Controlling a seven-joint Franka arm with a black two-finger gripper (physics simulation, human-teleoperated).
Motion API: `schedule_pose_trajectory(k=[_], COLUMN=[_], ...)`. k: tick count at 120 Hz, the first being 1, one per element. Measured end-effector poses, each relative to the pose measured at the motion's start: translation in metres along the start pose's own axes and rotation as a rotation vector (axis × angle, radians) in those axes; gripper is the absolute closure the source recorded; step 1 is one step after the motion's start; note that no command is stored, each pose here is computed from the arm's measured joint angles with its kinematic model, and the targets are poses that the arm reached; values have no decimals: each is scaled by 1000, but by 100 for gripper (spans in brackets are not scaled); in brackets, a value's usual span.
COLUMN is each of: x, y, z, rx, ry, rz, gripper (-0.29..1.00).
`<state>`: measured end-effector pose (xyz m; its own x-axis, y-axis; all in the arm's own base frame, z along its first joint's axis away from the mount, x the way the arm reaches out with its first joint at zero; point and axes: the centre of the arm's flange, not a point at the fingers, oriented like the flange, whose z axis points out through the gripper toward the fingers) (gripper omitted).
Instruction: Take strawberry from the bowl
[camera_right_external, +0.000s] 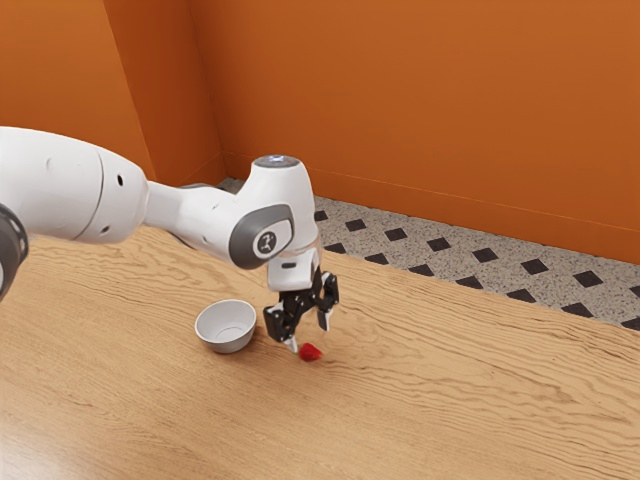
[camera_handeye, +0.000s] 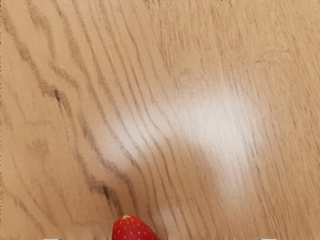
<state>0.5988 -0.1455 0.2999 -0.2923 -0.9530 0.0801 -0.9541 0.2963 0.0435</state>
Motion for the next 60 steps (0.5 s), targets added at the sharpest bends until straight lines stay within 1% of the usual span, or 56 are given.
schedule_pose_trajectory(k=[8, 12, 20, 27, 31, 35, 39, 44, 54, 60], x=[0, -2, -3, -5, -8, -12, -17, -30, -62, -74], y=[1, 4, 18, 40, 49, 57, 67, 78, 95, 102], z=[-16, -36, -109, -195, -240, -278, -304, -319, -324, -322], rx=[21, 45, 127, 211, 245, 266, 269, 248, 184, 149], ry=[-6, -13, -38, -80, -107, -127, -138, -149, -150, -145], rz=[-7, -19, -54, -108, -150, -202, -264, -349, -526, -612], gripper=[13, 11, 8, 6, 5, 4, 4, 3, 2, 2])
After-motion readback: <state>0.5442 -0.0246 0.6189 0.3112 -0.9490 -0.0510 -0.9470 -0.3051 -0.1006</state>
